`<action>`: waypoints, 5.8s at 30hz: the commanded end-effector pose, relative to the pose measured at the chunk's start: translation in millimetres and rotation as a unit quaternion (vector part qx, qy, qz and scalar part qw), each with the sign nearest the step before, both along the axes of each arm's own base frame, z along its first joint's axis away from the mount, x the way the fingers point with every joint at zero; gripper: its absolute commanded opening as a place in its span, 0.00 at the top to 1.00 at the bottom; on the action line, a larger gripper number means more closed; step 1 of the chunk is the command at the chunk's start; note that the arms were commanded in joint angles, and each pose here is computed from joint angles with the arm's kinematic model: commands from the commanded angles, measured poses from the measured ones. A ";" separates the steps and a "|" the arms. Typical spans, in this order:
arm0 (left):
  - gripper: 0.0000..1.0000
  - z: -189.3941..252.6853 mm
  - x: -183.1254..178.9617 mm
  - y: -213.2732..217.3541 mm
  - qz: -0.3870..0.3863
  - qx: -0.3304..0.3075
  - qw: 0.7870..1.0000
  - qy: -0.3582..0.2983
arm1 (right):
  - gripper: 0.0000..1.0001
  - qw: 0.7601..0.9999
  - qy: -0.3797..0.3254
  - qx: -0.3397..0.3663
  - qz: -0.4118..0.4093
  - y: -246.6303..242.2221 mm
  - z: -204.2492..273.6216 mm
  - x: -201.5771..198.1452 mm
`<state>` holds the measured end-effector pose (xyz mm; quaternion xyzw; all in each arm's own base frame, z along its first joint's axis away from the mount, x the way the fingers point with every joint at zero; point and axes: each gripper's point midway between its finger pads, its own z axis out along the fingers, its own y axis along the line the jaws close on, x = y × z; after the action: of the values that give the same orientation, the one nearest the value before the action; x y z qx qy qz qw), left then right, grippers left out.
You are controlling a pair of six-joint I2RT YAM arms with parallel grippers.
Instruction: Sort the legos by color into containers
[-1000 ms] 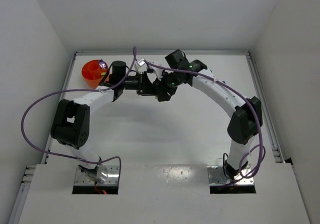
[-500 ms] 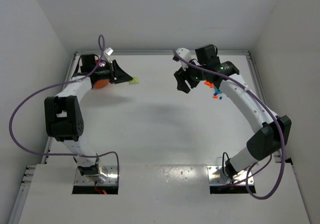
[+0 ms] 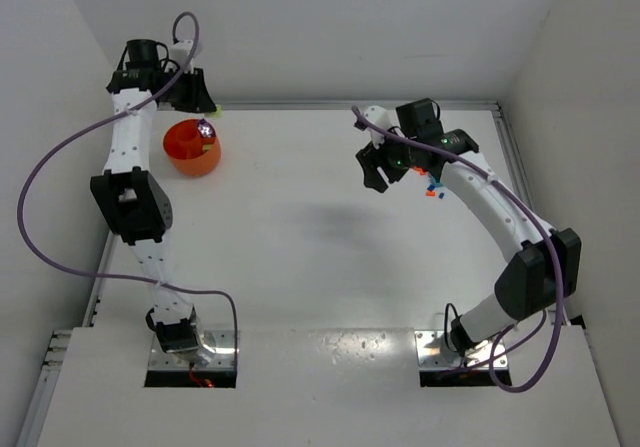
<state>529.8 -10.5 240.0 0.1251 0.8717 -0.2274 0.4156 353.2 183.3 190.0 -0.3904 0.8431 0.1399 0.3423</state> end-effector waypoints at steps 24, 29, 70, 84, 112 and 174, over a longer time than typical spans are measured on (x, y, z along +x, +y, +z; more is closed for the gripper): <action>0.92 -62.3 -38.2 72.9 -0.036 0.263 0.961 0.081 | 0.34 1.000 0.005 0.022 0.003 7.1 -0.4 11.0; 0.86 -66.0 -35.7 74.9 -0.034 0.267 0.960 0.082 | 0.34 1.000 0.009 0.020 0.003 7.4 -4.0 11.6; 0.00 86.3 -52.7 1.7 -0.040 0.129 0.981 -0.141 | 0.36 0.993 0.014 -0.033 -0.110 -64.2 -27.7 10.4; 0.00 104.0 -140.1 -78.4 -0.154 0.044 0.968 -0.195 | 0.46 0.981 -0.021 -0.137 -0.138 -192.0 -50.0 55.0; 0.00 67.7 -140.6 -131.9 -0.233 -0.036 0.963 -0.133 | 0.29 0.973 0.049 -0.161 0.160 -271.3 -132.0 115.9; 0.00 42.9 -167.5 -189.8 -0.245 -0.129 0.959 -0.064 | 0.87 0.982 -0.069 0.027 0.174 -117.9 12.4 82.9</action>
<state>377.7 -174.6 254.3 0.2745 0.7801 -0.3971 0.3981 449.3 10.7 152.7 -0.5489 0.7653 0.1290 0.3104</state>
